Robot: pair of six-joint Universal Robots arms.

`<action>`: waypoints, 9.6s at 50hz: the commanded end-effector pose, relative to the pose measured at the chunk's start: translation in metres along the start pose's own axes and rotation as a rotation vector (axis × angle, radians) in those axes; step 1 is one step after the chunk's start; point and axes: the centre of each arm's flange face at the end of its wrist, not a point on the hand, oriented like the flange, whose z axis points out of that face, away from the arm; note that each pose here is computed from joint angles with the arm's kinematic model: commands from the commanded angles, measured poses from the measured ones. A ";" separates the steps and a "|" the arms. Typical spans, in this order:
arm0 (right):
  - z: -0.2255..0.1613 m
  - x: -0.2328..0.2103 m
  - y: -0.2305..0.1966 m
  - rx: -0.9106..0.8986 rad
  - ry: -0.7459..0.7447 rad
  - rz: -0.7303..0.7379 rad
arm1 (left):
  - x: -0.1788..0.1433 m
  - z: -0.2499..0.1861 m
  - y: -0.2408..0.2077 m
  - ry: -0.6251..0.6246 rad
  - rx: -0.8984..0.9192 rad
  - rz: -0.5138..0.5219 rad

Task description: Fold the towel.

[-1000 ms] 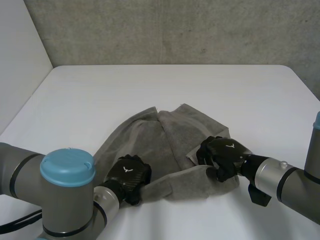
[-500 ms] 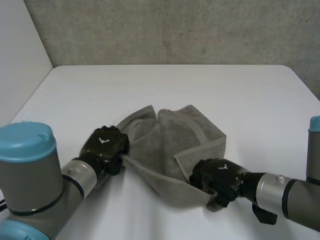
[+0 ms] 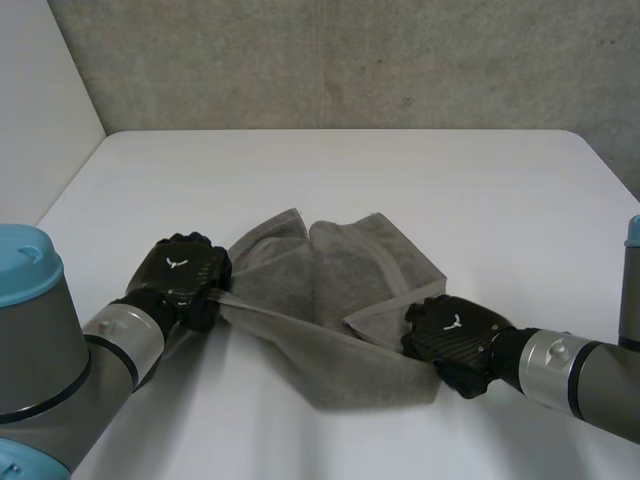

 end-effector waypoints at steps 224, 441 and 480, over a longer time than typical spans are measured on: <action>-0.018 0.095 0.034 -0.036 0.421 0.285 | -0.066 -0.008 -0.031 -0.142 0.202 0.287; 0.118 -0.079 -0.096 0.264 0.188 -0.354 | -0.062 0.029 -0.028 -0.104 0.169 0.160; 0.007 0.039 0.039 0.025 0.348 0.200 | 0.058 0.049 -0.039 0.250 0.254 0.042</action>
